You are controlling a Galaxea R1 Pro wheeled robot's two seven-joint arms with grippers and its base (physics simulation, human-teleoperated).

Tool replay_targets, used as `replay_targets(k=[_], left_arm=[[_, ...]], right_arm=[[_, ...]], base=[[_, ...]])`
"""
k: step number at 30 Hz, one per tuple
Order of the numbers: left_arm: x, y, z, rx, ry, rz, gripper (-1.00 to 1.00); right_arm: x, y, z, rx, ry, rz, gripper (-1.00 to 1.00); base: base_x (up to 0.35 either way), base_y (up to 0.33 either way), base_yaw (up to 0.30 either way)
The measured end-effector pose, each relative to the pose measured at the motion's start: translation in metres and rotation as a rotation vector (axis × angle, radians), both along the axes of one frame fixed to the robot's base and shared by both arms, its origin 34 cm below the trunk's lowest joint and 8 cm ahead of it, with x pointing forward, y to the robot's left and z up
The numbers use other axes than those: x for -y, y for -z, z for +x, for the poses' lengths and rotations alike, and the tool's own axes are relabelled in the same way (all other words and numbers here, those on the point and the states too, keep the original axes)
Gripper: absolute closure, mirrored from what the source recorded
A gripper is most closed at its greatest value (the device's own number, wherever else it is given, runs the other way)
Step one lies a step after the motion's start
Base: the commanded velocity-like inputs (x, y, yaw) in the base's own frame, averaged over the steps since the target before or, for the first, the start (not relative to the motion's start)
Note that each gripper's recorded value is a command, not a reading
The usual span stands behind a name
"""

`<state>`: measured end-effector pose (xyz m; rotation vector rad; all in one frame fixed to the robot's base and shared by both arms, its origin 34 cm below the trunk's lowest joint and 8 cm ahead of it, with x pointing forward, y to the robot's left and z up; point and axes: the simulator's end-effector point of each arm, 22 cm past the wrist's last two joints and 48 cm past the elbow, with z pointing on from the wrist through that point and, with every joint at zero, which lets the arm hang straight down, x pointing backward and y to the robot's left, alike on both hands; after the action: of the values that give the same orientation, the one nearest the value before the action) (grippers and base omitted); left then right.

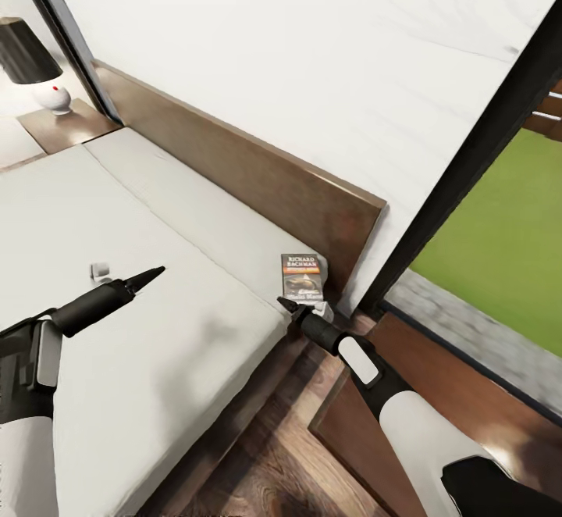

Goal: In the bedroom, move the book from the bed onto either nightstand, and place the two sandals side by side next to the bed.

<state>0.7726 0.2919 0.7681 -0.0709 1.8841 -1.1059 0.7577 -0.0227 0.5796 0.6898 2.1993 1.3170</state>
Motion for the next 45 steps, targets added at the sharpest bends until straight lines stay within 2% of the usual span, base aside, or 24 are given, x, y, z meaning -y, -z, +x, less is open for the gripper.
replay_targets(k=[17,45], left_arm=[[0.003,0.007,-0.001,-0.017,0.000,-0.015,-1.00],[0.003,0.017,-0.002,-0.017,0.000,-0.015,-1.00]], right_arm=[[0.000,0.000,0.000,-0.001,0.000,0.001,-1.00],[0.000,0.011,-0.001,-0.001,0.000,0.001,-1.00]], base=[[0.000,0.000,0.267],[0.000,0.000,0.013]])
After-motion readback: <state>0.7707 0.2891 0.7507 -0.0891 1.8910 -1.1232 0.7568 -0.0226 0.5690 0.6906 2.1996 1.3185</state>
